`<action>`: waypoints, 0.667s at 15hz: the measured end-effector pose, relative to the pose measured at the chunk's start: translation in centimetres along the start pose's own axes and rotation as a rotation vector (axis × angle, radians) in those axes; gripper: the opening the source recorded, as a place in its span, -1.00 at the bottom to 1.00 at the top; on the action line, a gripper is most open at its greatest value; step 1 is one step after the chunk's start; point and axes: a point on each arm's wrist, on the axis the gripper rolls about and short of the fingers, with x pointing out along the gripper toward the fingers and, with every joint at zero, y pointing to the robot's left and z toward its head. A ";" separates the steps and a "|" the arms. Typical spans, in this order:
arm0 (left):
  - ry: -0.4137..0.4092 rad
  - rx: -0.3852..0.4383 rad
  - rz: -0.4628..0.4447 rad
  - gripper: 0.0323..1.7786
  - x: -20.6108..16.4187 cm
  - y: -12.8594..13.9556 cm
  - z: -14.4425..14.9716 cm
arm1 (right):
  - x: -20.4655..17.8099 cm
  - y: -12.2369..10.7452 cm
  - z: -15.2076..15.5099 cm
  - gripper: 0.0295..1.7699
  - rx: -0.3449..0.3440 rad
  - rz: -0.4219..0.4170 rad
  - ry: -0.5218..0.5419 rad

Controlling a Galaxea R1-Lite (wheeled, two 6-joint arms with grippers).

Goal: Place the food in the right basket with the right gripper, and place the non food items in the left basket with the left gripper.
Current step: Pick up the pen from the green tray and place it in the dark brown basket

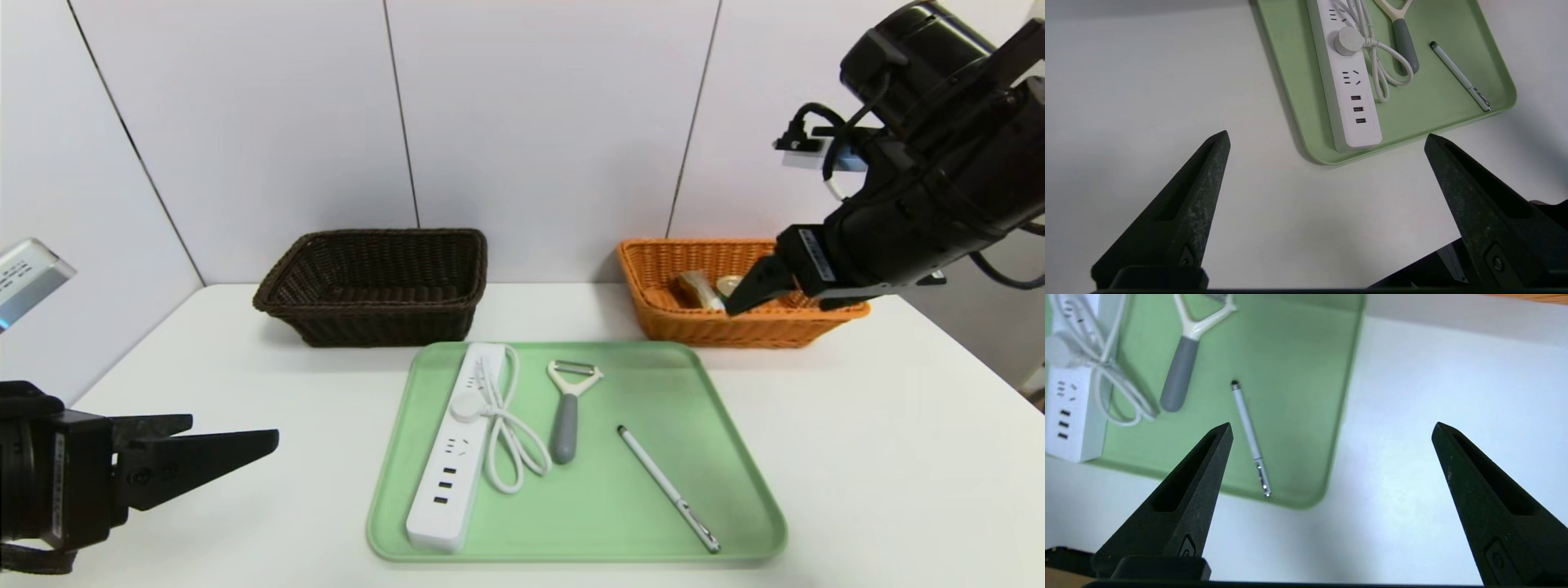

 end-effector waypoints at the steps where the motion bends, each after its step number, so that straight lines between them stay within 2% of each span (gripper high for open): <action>1: -0.003 0.000 -0.002 0.90 -0.1 0.0 -0.1 | 0.0 1.0 -0.4 0.90 -0.013 0.015 0.018; 3: -0.010 0.001 -0.005 0.90 -0.5 0.0 -0.2 | 0.3 3.0 -1.2 0.91 -0.031 0.033 0.074; 5: -0.015 0.000 -0.005 0.90 -0.7 0.0 -0.4 | 1.0 4.8 -2.1 0.91 -0.076 0.017 0.134; 7: -0.020 0.000 -0.007 0.90 -1.0 0.1 -0.6 | 2.4 5.6 -2.7 0.91 -0.133 -0.032 0.175; 10: -0.018 0.000 -0.005 0.90 -1.1 0.2 -1.0 | 4.3 6.2 -3.0 0.91 -0.163 -0.049 0.237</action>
